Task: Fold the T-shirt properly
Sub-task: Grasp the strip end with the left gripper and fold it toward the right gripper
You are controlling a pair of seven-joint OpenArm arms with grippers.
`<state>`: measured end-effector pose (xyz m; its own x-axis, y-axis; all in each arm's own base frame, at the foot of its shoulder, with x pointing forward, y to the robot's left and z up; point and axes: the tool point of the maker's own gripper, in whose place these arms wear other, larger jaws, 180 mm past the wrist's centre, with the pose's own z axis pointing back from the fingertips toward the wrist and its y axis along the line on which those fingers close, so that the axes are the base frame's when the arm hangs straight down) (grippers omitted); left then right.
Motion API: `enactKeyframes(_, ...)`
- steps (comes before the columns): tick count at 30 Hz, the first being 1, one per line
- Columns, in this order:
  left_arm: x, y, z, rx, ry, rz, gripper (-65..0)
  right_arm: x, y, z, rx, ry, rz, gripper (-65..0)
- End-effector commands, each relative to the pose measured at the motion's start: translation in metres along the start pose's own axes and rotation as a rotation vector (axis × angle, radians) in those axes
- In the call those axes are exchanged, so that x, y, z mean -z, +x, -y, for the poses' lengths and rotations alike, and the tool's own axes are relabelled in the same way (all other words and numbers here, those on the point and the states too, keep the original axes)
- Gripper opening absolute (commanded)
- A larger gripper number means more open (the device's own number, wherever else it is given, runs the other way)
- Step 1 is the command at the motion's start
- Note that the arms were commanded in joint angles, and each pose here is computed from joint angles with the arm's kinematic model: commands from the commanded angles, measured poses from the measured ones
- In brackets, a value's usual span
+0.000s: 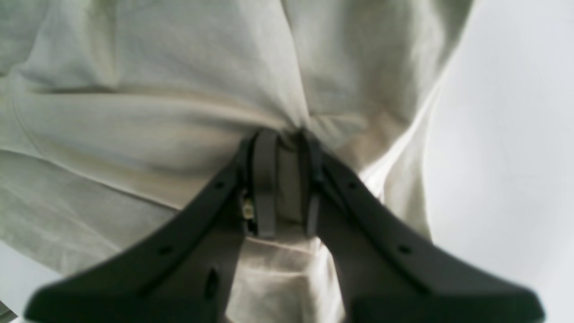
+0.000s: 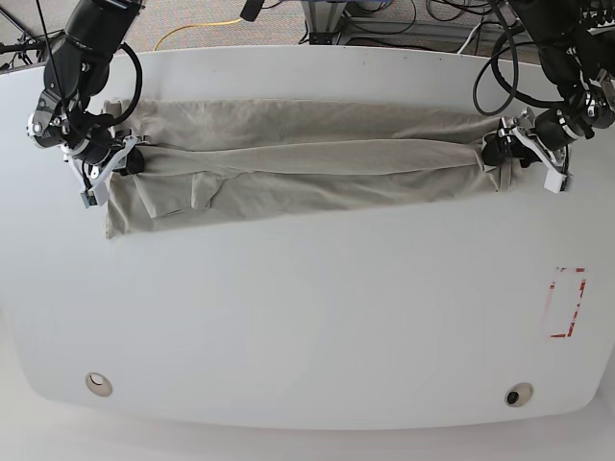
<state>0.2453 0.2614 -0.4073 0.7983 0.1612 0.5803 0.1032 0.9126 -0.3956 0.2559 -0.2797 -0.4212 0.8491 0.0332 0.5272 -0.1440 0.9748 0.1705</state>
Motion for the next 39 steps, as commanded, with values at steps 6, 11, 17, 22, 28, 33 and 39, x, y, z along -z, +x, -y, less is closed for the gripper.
enactKeyframes(6,0.004,-0.004,0.003,0.042,0.001,-0.054,-56.7,-0.005,-0.012,0.012,-0.006,-0.048,-0.067,-57.2)
enactKeyframes(11,-0.005,0.015,0.012,0.113,0.011,-0.012,-61.5,-0.005,-0.011,0.012,-0.007,-0.048,-0.066,-57.2)
enactKeyframes(17,-0.017,0.038,0.048,0.248,0.014,0.033,-61.5,-0.005,-0.012,0.012,-0.007,-0.047,-0.066,-57.2)
enactKeyframes(22,-0.02,0.055,0.102,0.444,-0.025,0.018,-61.4,-0.004,-0.011,0.011,-0.009,-0.045,-0.067,-57.2)
enactKeyframes(28,0.005,0.047,0.167,0.556,-0.177,-0.014,-61.1,-0.004,-0.011,0.011,-0.009,-0.045,-0.067,-57.2)
enactKeyframes(33,0.026,0.05,0.22,0.64,-0.28,-0.009,-61.0,-0.004,-0.009,0.011,-0.01,-0.046,-0.062,-57.2)
enactKeyframes(39,0.049,0.054,0.265,0.697,-0.305,-0.014,-61.0,-0.004,-0.009,0.011,-0.01,-0.046,-0.062,-57.2)
